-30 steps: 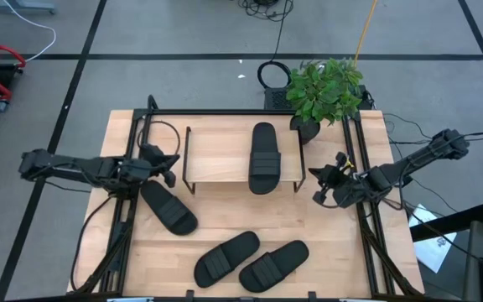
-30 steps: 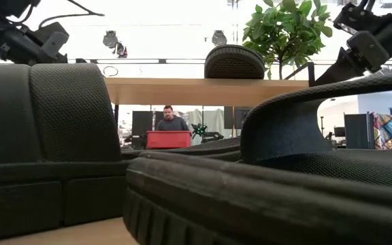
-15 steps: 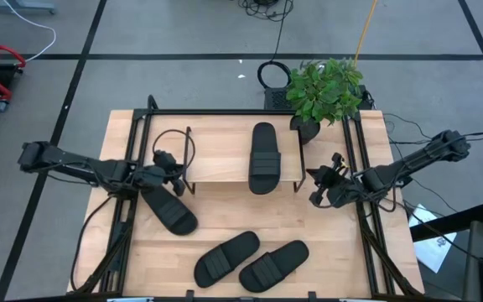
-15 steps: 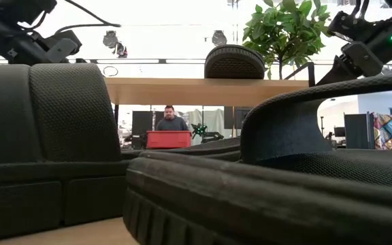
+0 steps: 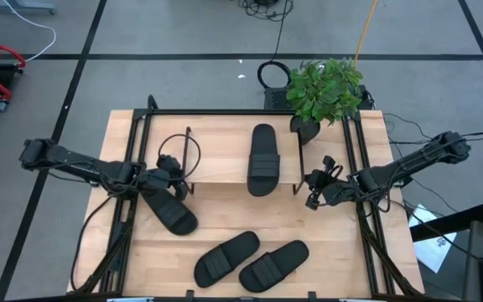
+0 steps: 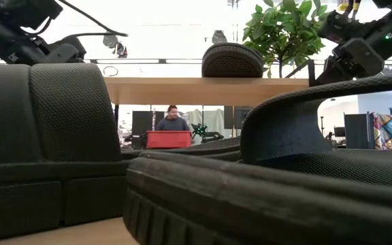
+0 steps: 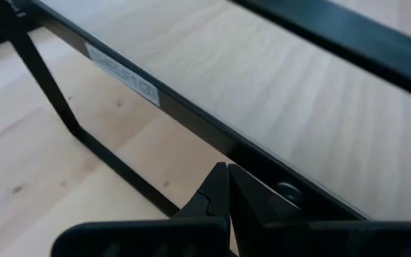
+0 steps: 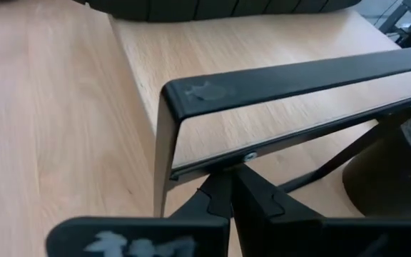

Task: Pick and place slides into the shelf
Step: Adjust the shelf

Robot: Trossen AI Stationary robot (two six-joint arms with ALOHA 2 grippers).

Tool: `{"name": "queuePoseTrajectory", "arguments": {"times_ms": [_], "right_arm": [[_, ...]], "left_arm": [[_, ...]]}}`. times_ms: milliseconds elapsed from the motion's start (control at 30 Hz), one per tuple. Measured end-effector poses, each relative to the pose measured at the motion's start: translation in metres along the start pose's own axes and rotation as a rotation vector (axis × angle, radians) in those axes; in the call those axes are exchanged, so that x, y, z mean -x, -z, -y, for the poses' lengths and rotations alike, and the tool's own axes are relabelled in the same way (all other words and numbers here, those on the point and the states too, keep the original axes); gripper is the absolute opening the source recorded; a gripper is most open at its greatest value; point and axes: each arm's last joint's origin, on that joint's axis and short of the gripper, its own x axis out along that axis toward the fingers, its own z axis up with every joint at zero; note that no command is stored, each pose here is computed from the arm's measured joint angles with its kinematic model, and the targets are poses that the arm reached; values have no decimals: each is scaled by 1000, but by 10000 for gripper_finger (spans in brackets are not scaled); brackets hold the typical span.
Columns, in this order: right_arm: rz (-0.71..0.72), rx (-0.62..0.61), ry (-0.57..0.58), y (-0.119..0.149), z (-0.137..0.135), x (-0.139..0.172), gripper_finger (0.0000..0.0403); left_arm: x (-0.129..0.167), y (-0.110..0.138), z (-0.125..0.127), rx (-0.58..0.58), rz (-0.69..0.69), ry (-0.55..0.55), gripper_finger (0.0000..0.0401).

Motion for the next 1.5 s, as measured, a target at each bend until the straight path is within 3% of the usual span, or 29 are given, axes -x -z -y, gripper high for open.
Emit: {"name": "queuePoseTrajectory", "arguments": {"times_ms": [300,867,1100,1500], "right_arm": [[3,-15,1,0,0,0,0],[49,-66,-9,-5,7,9,0],[45,-63,19,-4,8,9,0],[20,-76,56,0,10,9,0]], "left_arm": [[4,5,9,-12,-1,40,0],[2,6,-2,16,12,-100,0],[2,7,-3,-5,-13,-85,0],[3,12,-10,-58,-22,-199,0]]}}
